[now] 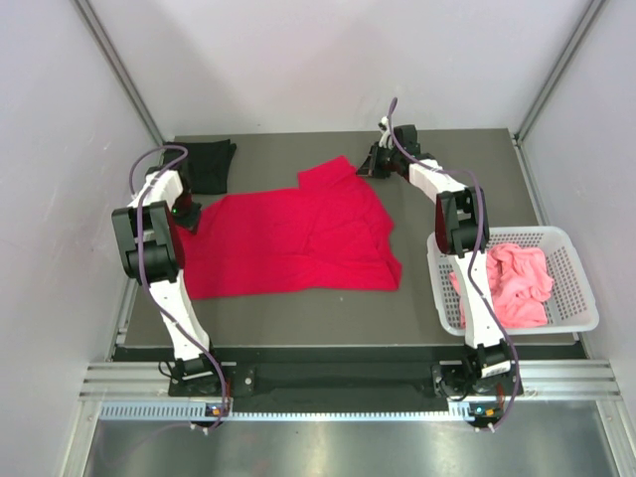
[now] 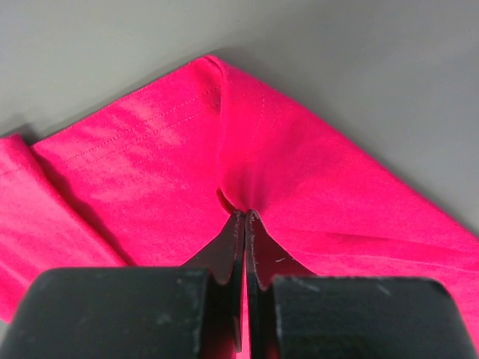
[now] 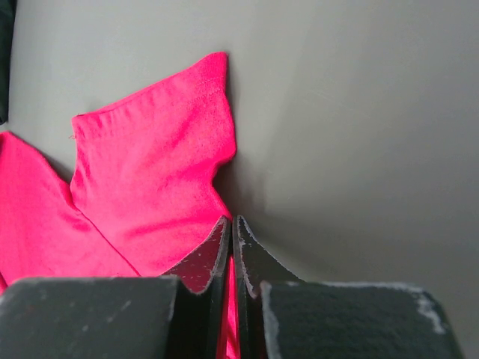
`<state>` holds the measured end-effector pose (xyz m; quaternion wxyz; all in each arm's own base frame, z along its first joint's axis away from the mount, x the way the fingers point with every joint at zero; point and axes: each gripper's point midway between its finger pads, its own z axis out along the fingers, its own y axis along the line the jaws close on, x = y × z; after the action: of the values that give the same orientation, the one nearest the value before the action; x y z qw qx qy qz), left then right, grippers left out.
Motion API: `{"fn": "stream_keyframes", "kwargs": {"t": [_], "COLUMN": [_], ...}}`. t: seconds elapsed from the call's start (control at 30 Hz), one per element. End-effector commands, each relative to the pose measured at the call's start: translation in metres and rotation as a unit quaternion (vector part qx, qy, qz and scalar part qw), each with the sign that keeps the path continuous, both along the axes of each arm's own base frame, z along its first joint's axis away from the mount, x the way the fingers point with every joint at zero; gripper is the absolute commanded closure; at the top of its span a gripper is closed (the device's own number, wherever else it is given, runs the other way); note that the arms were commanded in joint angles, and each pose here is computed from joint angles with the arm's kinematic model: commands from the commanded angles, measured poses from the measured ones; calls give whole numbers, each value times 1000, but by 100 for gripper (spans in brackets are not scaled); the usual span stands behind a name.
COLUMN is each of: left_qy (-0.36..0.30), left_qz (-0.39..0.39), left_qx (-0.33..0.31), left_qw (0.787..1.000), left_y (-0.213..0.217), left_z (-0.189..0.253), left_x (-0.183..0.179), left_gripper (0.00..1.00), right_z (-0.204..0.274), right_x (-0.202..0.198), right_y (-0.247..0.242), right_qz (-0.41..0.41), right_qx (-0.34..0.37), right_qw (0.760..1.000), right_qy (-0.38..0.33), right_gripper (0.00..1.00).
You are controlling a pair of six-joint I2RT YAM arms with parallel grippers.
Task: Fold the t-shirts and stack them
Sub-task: Fold the tshirt
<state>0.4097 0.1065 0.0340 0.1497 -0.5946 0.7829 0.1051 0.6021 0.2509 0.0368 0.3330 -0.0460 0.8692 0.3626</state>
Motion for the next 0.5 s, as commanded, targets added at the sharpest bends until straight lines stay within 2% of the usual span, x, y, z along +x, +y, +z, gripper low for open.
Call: {"fn": "stream_keyframes", "kwargs": {"t": [0.0,0.17,0.33,0.47], "left_qy": [-32,-69,-141,-149], "left_qz": [-8,-52,-123,-130], "left_qx": [7,11,-10,5], "left_qw": [999,996,982,980], "left_y": [9,18,25,48], "left_z": [16,35,58,66], "left_x": [6,18,40,37], "left_gripper": [100,100,100,100], "right_z": [45,59,82,102], "right_x": [10,9,7,-2], "right_y": [-4,-10,-21,-36], "right_qz": [-4,-21,-42,-62], "right_qx": [9,11,12,7], "right_qw": [999,998,998,998], "right_qy": [-48,-51,-43,-27], "right_gripper": [100,100,100,100]}}
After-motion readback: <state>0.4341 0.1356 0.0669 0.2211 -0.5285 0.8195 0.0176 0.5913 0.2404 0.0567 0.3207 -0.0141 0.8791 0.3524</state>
